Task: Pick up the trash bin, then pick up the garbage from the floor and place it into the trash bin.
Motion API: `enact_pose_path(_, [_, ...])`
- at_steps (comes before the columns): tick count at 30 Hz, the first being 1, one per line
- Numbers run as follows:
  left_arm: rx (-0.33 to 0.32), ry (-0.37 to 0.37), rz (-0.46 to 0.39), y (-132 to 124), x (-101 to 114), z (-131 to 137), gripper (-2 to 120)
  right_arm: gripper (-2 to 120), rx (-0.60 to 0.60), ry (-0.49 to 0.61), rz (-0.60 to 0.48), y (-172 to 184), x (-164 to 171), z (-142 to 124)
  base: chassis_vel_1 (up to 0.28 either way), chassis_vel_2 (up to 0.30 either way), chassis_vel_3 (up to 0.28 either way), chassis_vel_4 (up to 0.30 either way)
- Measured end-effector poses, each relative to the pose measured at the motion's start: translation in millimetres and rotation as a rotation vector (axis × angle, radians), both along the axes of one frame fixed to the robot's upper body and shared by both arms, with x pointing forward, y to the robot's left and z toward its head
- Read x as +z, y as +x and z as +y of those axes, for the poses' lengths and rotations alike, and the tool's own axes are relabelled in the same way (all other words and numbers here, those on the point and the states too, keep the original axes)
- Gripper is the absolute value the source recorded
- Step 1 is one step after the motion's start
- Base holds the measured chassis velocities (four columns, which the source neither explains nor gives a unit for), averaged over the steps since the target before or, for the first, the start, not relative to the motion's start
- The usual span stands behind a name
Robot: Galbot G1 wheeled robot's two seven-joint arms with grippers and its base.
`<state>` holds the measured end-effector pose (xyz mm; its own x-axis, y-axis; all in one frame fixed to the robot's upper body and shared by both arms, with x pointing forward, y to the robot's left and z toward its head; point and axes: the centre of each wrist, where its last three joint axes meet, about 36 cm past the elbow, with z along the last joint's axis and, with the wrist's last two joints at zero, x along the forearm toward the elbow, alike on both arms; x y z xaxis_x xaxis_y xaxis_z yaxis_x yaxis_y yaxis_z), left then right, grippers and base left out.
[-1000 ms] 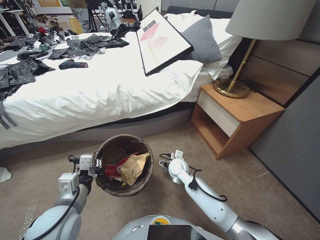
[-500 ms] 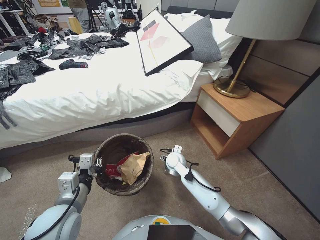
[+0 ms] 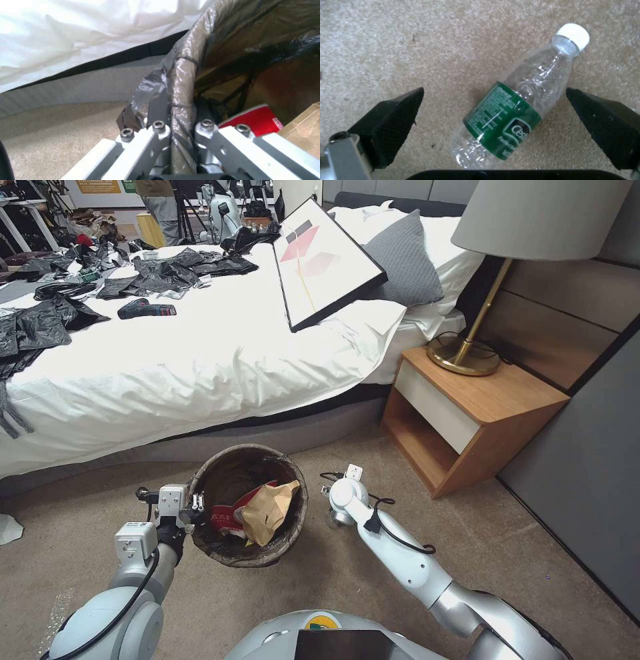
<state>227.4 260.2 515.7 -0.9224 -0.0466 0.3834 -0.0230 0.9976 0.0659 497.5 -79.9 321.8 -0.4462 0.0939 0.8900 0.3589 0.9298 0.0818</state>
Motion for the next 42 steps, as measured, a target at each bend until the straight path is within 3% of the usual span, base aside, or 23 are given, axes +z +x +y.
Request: enact_pose_path(42, [0.003, -0.005, 0.008, -2, -2, -1, 2, 100, -0.032, -0.072, 0.053, 2, -46, -8, 0.000, 0.000, 0.000, 0.000])
